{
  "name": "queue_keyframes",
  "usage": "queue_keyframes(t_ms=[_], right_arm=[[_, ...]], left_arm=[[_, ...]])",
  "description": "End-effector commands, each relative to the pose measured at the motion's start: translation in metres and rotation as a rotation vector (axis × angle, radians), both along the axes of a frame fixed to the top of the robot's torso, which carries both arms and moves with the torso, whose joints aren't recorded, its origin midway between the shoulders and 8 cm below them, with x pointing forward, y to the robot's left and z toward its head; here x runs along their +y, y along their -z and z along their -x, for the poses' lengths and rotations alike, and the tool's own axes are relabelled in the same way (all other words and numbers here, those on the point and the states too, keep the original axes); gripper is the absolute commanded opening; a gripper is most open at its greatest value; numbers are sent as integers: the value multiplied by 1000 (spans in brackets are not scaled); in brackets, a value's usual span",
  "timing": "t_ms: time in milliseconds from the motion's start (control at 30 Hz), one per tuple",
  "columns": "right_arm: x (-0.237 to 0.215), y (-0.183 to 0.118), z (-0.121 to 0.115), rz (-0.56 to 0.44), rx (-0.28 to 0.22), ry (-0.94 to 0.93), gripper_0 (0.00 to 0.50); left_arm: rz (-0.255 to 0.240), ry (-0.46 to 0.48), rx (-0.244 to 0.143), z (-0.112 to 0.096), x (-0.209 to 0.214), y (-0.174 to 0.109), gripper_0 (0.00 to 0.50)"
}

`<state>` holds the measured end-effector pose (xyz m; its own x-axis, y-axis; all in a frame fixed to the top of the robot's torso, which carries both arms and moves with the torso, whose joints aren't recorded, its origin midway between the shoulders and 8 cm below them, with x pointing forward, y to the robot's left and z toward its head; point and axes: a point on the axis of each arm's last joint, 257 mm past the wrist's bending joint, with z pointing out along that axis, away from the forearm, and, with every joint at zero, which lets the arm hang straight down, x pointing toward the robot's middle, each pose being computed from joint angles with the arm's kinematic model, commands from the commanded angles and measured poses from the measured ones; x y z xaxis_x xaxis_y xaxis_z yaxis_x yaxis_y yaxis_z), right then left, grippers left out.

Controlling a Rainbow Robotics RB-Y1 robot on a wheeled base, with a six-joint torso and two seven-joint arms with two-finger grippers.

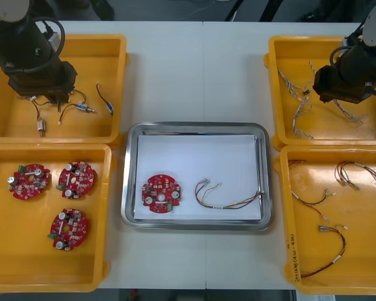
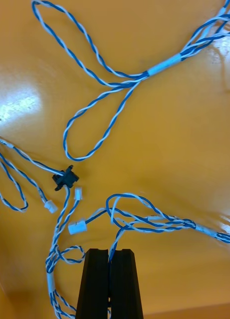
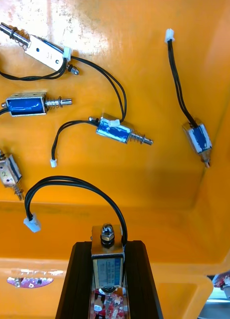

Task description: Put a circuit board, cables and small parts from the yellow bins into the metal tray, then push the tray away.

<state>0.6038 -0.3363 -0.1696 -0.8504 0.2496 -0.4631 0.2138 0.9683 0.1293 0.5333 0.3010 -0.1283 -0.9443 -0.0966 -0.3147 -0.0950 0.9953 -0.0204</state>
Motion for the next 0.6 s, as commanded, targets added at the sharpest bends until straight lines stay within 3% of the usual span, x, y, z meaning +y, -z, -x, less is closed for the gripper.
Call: queue_keyframes(t_ms=[33, 300, 333, 400, 533, 600], right_arm=[[22, -34, -16, -11, -61, 3, 0], [23, -34, -16, -15, -61, 5, 3], [23, -33, -16, -13, -60, 1, 53], [22, -34, -16, -10, -61, 1, 232], [20, -35, -16, -15, -65, 2, 418], [20, -36, -16, -22, -67, 3, 458]], left_arm=[[-45, 3, -50, 11, 23, -25, 0], [-29, 14, -94, 25, -12, -35, 0], [-21, 23, -110, 24, -22, -37, 0], [0, 37, -126, 25, -39, -39, 0], [42, 65, -155, 28, -72, -42, 0], [54, 76, -163, 31, -87, -41, 0]])
